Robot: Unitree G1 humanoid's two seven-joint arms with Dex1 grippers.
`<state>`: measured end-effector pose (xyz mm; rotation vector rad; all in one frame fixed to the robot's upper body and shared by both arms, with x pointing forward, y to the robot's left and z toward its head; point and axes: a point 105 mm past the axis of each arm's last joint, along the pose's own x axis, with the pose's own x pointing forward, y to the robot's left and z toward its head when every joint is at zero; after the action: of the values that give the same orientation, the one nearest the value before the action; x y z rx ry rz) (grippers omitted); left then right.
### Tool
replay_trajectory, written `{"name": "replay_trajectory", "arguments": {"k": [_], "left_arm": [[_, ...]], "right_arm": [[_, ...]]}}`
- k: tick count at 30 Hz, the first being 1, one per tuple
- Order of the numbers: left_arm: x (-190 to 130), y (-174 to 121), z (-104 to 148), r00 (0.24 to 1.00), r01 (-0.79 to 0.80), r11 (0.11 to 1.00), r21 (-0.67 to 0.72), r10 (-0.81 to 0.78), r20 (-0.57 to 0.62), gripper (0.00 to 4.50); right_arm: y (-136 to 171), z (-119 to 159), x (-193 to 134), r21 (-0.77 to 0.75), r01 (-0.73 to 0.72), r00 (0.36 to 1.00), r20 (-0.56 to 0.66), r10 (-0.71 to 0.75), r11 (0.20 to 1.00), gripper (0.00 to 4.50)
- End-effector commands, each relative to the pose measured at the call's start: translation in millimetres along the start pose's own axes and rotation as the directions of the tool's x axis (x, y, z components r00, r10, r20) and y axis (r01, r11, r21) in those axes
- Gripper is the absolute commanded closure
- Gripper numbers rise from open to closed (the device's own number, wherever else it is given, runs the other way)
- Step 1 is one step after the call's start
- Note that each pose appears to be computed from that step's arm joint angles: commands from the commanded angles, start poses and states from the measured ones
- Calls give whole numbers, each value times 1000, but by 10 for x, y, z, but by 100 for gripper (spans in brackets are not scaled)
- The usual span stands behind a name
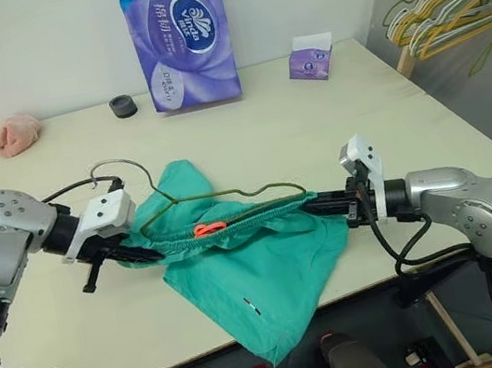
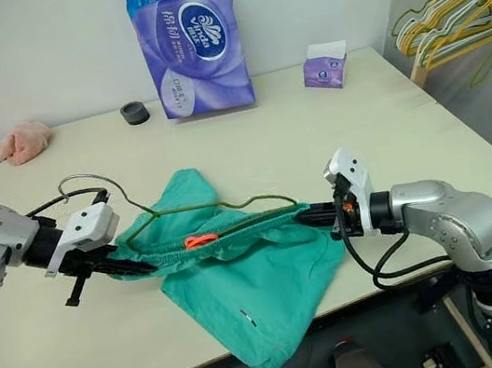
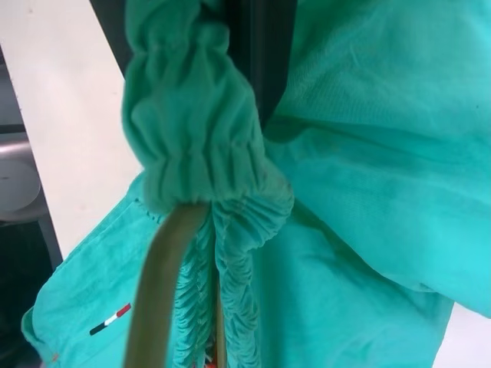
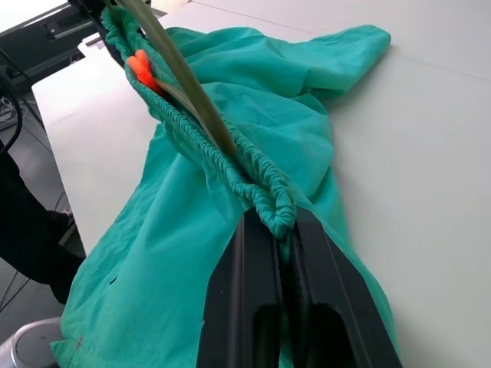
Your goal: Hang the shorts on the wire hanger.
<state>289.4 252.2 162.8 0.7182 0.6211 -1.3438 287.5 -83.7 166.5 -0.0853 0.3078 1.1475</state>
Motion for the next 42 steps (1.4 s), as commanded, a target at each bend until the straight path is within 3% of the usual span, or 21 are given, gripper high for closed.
{"name": "replay_trajectory", "arguments": {"k": [1,8,18,27,32,38,42], "left_arm": [[-223,-3,-239,992,-54,996,-71,45,-122,450],[-270,-5,-341,982,-68,995,-75,54,-180,450],[-490,46,-566,926,-135,991,-20,119,-358,450],[-557,237,-609,831,-157,969,190,234,-505,450],[-341,379,-341,880,-201,949,245,284,-381,450],[-36,354,-43,949,-213,957,197,251,-193,450],[112,251,82,975,-182,973,144,198,-101,450]], "right_arm": [[-200,96,-210,-31,129,992,14,-129,991,449],[-181,108,-228,-49,126,992,8,-126,991,449],[-126,68,-353,-95,117,992,-43,-122,989,449],[23,246,-171,-365,92,988,-87,-132,926,449],[114,339,25,-406,60,993,-67,-95,912,449],[220,339,199,-376,27,999,-31,-42,926,449],[266,313,207,-398,22,999,-26,-35,917,333]]}}
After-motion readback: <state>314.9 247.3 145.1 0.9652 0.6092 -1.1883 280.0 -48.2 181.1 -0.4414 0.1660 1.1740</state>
